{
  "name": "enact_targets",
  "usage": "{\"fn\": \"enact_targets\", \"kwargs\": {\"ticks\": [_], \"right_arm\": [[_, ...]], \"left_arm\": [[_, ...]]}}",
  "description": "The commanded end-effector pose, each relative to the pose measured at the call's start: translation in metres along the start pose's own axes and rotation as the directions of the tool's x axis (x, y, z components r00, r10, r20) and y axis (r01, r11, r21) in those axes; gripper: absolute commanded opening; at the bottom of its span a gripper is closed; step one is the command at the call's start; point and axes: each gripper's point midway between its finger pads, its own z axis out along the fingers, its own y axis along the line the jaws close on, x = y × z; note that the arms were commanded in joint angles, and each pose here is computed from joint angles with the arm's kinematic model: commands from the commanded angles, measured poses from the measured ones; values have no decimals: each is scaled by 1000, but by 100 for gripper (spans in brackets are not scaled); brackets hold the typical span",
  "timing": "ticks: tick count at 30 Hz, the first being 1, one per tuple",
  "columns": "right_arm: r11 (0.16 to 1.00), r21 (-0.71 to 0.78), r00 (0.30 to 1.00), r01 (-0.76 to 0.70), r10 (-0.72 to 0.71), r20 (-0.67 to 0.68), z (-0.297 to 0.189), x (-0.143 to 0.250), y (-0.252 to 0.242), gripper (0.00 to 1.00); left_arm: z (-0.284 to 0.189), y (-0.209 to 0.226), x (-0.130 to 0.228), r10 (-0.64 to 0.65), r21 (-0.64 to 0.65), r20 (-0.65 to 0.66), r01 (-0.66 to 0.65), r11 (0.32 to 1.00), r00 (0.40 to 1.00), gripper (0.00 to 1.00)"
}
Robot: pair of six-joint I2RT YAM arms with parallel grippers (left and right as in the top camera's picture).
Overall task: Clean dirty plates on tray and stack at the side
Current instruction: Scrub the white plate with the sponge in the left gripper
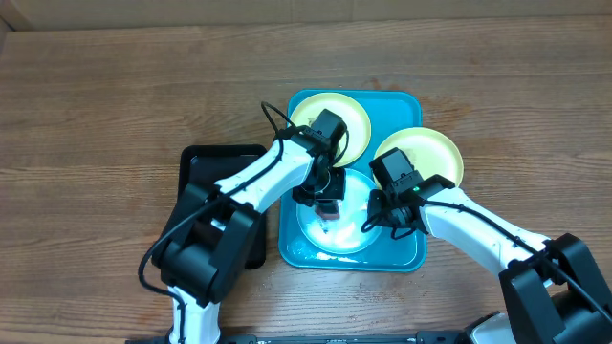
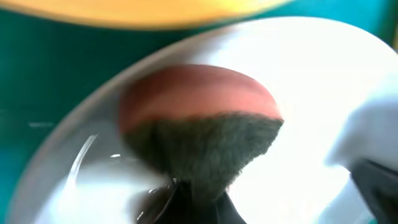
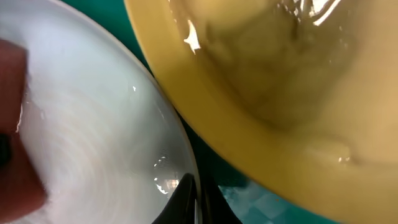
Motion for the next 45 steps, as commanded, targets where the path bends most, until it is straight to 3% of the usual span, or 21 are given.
{"fn": "enact_targets", "kwargs": {"ticks": [1, 4, 8, 13, 15, 19, 24, 29, 33, 35, 38, 45], "right_arm": [[998, 62, 1000, -10, 9, 14, 3, -1, -14, 4], [998, 62, 1000, -10, 9, 14, 3, -1, -14, 4], [998, 64, 1000, -10, 9, 12, 3, -1, -14, 4], [998, 63, 1000, -10, 9, 14, 3, -1, -14, 4], [998, 62, 1000, -10, 9, 14, 3, -1, -14, 4], [998, 63, 1000, -10, 9, 14, 3, -1, -14, 4], [998, 63, 1000, -10, 9, 14, 3, -1, -14, 4], [997, 70, 1000, -11, 9, 26, 3, -3, -15, 4], [998, 63, 999, -4, 1, 45, 3, -8, -13, 4], [998, 64, 999, -5, 2, 45, 3, -8, -13, 4], [998, 59, 999, -4, 1, 52, 3, -10, -12, 4], [999, 50, 998, 21, -24, 64, 3, -13, -9, 4]], "left_arm": [[15, -42, 32, 28, 268, -210, 30, 963, 977, 4], [17, -43, 41, 19, 272, -252, 52, 961, 967, 4], [17, -27, 52, -20, 184, -290, 77, 980, 957, 4], [16, 27, 59, -101, -119, -266, 71, 990, 959, 4], [11, 62, 51, -130, -309, -187, 68, 949, 974, 4], [-7, 107, 28, -114, -556, -19, 85, 827, 993, 4], [-35, 120, 3, -69, -648, 72, 99, 756, 995, 4], [-49, 98, -26, -53, -571, 125, 116, 813, 991, 4], [-27, 47, -25, -68, -309, 48, 80, 948, 997, 4], [-14, 21, -19, -73, -174, -3, 71, 982, 997, 4], [7, -11, -4, -59, -15, -69, 58, 998, 996, 4], [22, -55, 28, -24, 167, -191, 57, 984, 981, 4]]}}
